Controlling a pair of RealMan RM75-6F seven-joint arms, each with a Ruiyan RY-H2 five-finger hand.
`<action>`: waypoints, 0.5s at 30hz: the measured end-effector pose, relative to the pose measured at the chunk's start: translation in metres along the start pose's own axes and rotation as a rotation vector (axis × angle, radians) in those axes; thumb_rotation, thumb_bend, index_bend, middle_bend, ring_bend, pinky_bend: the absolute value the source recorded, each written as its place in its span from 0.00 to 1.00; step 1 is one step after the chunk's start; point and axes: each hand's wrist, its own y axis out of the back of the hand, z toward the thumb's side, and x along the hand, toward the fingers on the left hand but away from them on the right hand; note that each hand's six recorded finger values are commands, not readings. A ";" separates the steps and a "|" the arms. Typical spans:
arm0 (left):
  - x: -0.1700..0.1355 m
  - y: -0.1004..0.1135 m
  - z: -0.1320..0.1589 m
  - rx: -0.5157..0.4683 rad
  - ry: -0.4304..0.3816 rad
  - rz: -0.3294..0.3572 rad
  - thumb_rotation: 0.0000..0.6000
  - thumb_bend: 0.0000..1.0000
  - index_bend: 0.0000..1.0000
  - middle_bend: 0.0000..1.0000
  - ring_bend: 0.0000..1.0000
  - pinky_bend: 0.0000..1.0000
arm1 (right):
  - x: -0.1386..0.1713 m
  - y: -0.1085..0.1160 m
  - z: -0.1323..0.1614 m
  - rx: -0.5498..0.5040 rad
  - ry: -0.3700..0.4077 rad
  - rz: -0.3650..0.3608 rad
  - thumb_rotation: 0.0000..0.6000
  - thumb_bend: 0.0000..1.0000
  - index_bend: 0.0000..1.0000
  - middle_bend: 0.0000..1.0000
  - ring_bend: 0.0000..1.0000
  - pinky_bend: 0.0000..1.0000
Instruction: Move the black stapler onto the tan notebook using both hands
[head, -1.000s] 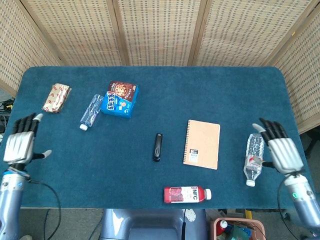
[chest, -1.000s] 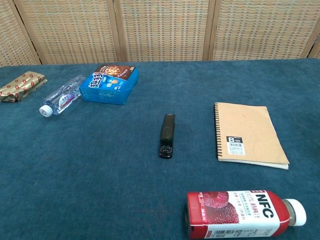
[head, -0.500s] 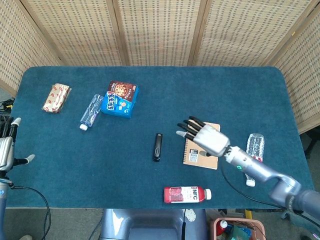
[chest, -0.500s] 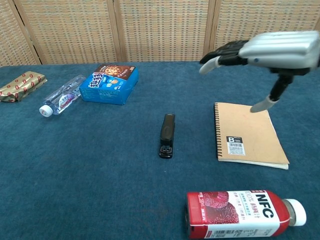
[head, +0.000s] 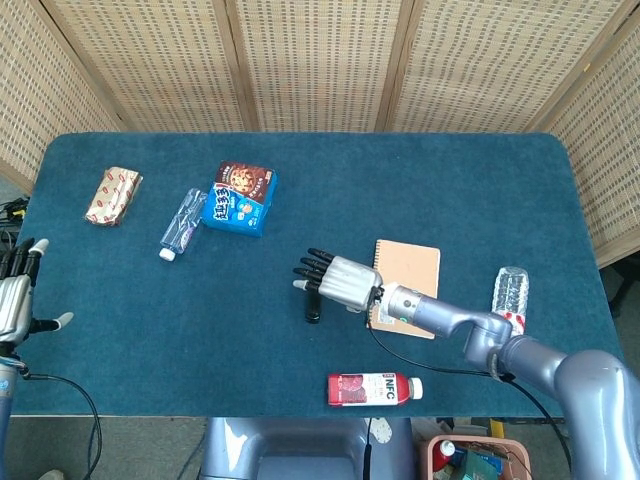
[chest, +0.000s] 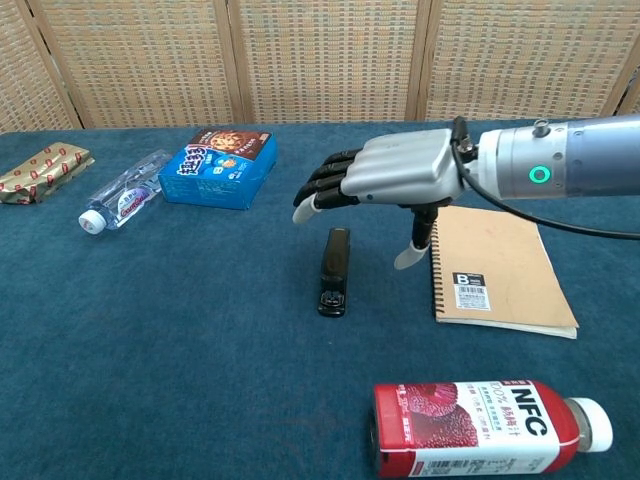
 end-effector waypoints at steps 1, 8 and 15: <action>0.001 0.000 0.000 0.001 -0.001 -0.001 1.00 0.11 0.00 0.00 0.00 0.00 | -0.003 -0.002 0.001 0.003 0.001 0.007 1.00 0.14 0.10 0.06 0.00 0.01; 0.004 -0.002 -0.002 -0.004 0.009 -0.015 1.00 0.11 0.00 0.00 0.00 0.00 | -0.019 -0.014 0.004 0.027 0.002 0.055 1.00 0.14 0.13 0.07 0.00 0.01; 0.009 -0.004 -0.002 -0.007 0.016 -0.031 1.00 0.11 0.00 0.00 0.00 0.00 | -0.022 -0.030 0.001 0.059 0.000 0.117 1.00 0.19 0.30 0.29 0.18 0.20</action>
